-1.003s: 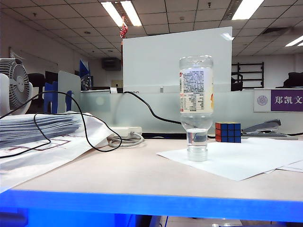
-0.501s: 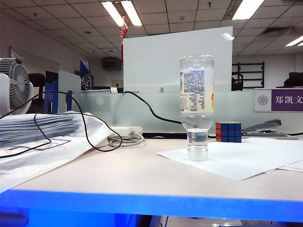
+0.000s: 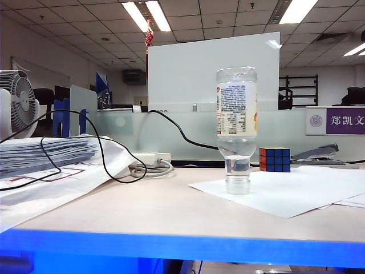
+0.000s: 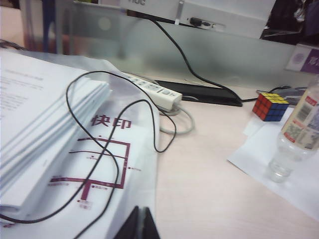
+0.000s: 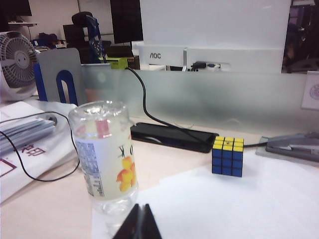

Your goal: Flip the plastic bottle upside down.

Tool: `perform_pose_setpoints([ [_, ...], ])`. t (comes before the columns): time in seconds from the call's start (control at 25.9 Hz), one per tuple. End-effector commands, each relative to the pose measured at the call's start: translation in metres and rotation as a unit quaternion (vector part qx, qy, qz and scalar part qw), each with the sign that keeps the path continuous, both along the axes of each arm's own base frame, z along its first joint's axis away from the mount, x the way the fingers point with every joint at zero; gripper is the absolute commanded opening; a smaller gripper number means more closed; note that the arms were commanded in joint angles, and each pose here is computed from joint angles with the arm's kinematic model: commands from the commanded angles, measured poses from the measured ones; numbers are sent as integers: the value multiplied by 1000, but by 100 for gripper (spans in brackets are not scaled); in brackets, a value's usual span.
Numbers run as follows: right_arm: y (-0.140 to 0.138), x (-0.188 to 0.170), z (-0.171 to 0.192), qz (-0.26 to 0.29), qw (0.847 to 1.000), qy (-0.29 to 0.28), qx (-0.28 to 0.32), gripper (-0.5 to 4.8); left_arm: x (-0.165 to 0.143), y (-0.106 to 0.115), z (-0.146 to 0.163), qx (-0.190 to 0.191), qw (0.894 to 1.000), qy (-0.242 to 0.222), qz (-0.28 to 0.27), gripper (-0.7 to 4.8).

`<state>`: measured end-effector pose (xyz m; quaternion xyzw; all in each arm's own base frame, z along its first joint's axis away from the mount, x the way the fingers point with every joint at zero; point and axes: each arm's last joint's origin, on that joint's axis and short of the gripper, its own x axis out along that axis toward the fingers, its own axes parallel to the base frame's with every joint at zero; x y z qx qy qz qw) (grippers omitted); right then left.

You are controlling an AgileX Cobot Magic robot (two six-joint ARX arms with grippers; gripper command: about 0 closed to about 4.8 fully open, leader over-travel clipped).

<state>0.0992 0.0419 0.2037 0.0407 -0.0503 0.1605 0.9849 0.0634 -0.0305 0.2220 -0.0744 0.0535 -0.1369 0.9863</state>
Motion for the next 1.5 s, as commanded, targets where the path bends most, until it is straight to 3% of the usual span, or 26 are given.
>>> perform_pose_setpoints([
  [0.04,0,0,-1,0,1000,5,-1,-5,0,0,2,-7,1000,-4,-3,-5],
  [0.66,0,0,-1,0,1000,5,-2,-5,0,0,3,-7,1000,-7,-1,-5],
  [0.85,0,0,-1,-1,1000,5,-2,-5,3,8,2,-6,999,-3,43,-5],
  [1.04,0,0,-1,0,1000,5,-2,-6,14,21,-15,-4,991,5,135,-5],
  [1.31,0,0,-1,-1,1000,5,-1,-5,26,25,-38,-16,997,-12,73,-5],
  [1.5,0,0,-1,0,1000,5,-2,-5,28,25,-41,15,998,-24,61,-5],
])
